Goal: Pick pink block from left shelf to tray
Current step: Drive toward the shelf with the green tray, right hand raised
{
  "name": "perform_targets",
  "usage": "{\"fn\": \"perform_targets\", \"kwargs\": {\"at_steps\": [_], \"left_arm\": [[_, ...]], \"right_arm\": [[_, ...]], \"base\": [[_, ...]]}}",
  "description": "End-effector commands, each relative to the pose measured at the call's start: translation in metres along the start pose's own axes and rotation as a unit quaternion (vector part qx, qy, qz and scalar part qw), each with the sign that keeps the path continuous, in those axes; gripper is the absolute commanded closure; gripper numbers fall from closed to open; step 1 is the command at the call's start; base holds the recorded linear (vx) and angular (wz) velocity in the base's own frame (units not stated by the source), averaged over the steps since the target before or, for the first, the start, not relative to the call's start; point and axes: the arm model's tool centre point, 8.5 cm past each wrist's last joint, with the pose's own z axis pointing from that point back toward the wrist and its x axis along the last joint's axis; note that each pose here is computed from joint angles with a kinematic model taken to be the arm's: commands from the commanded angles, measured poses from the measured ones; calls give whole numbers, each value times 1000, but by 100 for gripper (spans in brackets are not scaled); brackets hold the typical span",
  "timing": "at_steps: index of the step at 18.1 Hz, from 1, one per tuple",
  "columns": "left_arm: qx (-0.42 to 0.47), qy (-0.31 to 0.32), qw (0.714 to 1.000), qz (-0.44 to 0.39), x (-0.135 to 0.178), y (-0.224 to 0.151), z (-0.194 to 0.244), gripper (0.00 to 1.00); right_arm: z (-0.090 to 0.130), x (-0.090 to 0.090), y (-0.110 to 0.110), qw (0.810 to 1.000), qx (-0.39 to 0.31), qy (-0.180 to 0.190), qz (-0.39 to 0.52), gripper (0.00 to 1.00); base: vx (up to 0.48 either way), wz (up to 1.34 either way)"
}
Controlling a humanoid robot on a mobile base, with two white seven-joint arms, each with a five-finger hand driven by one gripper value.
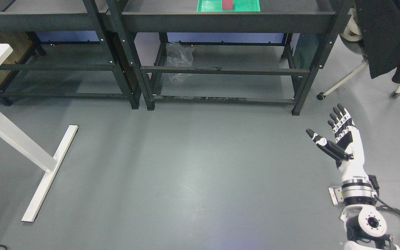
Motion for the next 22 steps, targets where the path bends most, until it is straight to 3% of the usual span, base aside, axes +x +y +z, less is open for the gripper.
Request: {"fn": "perform_targets", "kwargs": {"at_steps": [1,10,13,16,17,19,20,22], "left_arm": [[7,-23,1000,4,25,9,-1,0],[7,-23,1000,4,25,9,-1,0],[7,-23,1000,4,25,9,-1,0],[7,-23,1000,4,25,9,-1,0],[7,-23,1000,4,25,9,-1,0],[7,-23,1000,4,25,9,-1,0],[7,-24,1000,4,26,9,-1,0],[7,-23,1000,4,25,9,-1,0]], "right_arm": [[8,5,-15,1000,-13,-5,9,1],[9,4,-13,1000,-7,-6,6,1],[14,10,-12,989,4,-38,145,2],[14,12,-13,947,7,-42,317,3],[12,15,-20,923,22,-49,381,3],[11,18,-39,852,53,-46,519,3],[11,20,-50,829,51,-40,555,2],[11,22,-57,824,50,-39,563,1]], "base": [[0,0],[-6,0],[53,30],[123,42],[158,-8],[198,-26],[277,-46],[264,-50]]}}
